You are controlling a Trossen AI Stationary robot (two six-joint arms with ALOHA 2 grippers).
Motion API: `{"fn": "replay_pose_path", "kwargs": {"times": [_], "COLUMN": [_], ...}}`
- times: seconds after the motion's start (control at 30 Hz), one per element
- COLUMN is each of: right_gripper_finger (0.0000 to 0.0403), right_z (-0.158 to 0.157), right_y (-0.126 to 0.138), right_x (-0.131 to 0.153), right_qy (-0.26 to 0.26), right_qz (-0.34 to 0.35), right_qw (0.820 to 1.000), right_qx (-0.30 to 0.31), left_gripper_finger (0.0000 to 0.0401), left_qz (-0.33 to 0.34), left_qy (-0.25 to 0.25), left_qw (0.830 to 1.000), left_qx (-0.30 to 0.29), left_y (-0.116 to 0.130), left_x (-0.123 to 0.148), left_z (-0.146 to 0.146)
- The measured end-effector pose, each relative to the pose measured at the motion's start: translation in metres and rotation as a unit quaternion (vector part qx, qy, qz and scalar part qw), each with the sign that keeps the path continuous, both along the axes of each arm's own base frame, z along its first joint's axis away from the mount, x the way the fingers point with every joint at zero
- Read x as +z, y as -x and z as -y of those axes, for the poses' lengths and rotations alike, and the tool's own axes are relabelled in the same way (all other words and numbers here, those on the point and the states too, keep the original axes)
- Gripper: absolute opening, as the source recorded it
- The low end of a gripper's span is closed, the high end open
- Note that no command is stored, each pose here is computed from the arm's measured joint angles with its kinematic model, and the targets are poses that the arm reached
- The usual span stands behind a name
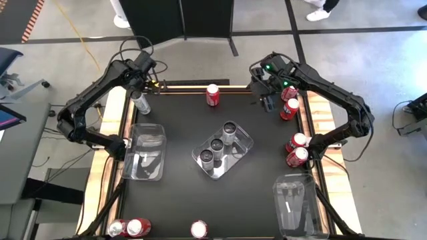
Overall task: Sort soda cans
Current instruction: Put the white soda can into the middle transparent bin
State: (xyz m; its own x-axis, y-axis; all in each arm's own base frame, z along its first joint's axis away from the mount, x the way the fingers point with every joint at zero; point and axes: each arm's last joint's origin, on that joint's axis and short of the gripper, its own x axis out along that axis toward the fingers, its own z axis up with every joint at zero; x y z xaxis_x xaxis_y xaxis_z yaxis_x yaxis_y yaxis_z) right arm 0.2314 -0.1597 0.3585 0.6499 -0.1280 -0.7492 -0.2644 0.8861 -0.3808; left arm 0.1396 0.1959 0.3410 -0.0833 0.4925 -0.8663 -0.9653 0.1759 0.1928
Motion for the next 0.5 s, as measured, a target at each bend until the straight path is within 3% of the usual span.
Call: {"fn": "replay_pose_path", "kwargs": {"times": [0.23,0.5], "right_gripper_finger": [0.0331,0.0331], "right_z": [-0.003,-0.004], "right_y": [-0.004,-0.007], "right_x": [0.002,0.003], "right_qy": [-0.134,-0.163], "right_qz": [0.038,0.052], "right_qw": [0.979,0.969], "right_qx": [-0.149,-0.179], "left_gripper_finger": [0.0274,0.0274], "left_qz": [0.027,0.005], "left_qy": [0.026,0.074], "left_qw": [0.999,0.996], "left_qx": [0.016,0.051], "left_y": [0.003,0.011], "left_x": [-0.001,-0.006], "left_z": [0.001,0.006]}}
